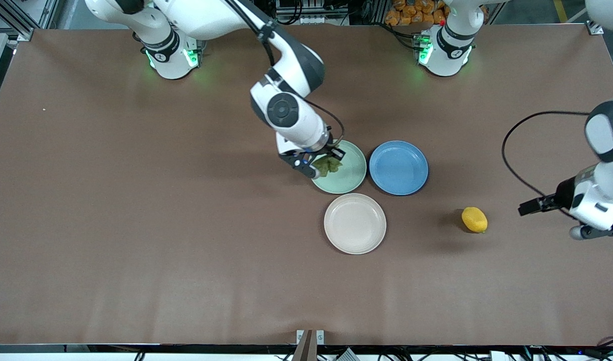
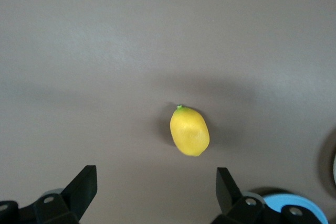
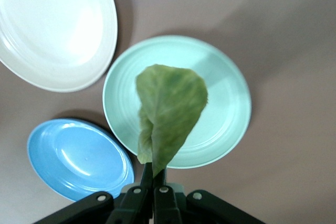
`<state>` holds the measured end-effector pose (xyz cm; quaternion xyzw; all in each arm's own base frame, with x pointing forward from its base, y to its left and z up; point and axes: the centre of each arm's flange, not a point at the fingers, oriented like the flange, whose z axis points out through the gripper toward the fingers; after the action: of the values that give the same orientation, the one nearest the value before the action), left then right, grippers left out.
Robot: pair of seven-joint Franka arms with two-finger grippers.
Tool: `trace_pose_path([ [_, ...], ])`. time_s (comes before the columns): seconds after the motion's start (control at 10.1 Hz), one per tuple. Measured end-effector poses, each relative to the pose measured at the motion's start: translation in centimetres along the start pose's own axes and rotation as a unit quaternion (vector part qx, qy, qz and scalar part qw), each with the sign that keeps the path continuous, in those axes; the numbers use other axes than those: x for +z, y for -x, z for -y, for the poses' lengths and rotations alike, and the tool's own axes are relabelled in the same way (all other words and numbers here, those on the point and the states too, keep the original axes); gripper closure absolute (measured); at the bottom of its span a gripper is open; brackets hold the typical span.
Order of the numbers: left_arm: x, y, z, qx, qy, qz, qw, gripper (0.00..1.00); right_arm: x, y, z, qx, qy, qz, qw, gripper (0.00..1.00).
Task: Place lemon and lettuce in plates
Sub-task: 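Carry the lettuce over the green plate while the left gripper reaches the lemon, then release the lettuce onto the green plate while the left gripper grasps the lemon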
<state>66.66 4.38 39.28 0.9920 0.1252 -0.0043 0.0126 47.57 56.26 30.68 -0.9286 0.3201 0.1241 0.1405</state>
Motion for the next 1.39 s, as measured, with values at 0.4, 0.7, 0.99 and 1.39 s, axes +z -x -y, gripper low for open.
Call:
trace_pose_path([
  [0.4,8.6,-0.1,-5.2,-0.104,-0.005,0.023,0.994,0.0,5.4,1.4,-0.4,0.024,-0.004,-0.014,1.0,0.78],
  [0.7,15.1,0.3,-6.0,-0.132,-0.018,0.053,0.99,0.0,2.9,-0.3,-0.3,0.022,0.05,-0.025,0.998,0.4],
  [0.99,16.8,0.2,-5.5,-0.136,-0.019,0.055,0.989,0.0,-8.6,-3.5,0.6,-0.002,0.097,-0.006,0.995,0.0],
  [1.39,18.3,0.5,-5.2,-0.129,-0.034,0.063,0.989,0.0,-24.7,-5.6,-2.9,-0.087,0.104,0.003,0.991,0.0],
])
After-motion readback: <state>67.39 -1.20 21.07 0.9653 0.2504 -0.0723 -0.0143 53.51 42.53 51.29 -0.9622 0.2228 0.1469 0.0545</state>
